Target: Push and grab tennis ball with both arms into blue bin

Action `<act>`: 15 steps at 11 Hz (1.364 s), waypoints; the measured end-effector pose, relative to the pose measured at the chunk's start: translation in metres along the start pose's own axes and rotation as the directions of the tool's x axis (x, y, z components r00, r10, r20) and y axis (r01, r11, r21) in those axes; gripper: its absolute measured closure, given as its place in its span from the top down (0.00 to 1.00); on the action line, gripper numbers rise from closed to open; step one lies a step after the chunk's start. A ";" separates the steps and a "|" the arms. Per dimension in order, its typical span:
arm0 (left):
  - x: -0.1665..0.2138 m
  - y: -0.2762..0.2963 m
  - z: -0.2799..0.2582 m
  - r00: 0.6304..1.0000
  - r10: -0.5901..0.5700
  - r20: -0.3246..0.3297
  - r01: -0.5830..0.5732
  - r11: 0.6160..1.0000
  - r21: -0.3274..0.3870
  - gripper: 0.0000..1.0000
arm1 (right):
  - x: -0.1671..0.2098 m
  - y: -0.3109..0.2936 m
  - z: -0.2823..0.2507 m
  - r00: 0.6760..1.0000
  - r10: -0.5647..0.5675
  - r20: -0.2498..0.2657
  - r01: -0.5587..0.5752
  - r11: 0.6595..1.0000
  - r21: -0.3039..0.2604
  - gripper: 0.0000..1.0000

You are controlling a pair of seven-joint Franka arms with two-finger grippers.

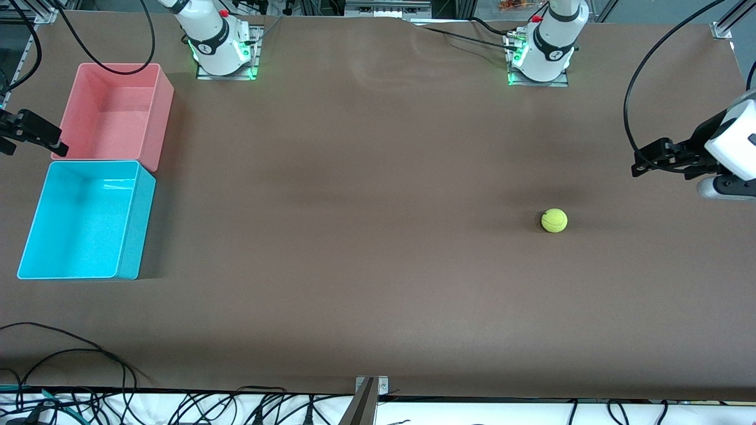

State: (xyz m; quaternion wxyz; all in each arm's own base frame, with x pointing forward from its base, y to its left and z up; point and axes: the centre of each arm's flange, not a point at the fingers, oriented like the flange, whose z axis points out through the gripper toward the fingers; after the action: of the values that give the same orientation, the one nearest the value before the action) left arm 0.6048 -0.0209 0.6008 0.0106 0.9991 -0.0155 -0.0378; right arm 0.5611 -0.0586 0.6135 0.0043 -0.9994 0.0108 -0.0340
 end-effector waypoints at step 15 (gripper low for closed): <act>0.001 0.002 -0.008 1.000 0.005 -0.022 -0.005 1.000 -0.002 1.00 | -0.001 0.009 -0.008 1.000 0.015 -0.026 -0.015 1.000 -0.004 1.00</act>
State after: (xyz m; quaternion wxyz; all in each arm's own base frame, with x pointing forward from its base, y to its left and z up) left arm 0.6059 -0.0230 0.6087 0.0120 0.9994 -0.0180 -0.0270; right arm 0.5592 -0.0674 0.6212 0.0024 -0.9987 0.0184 -0.0470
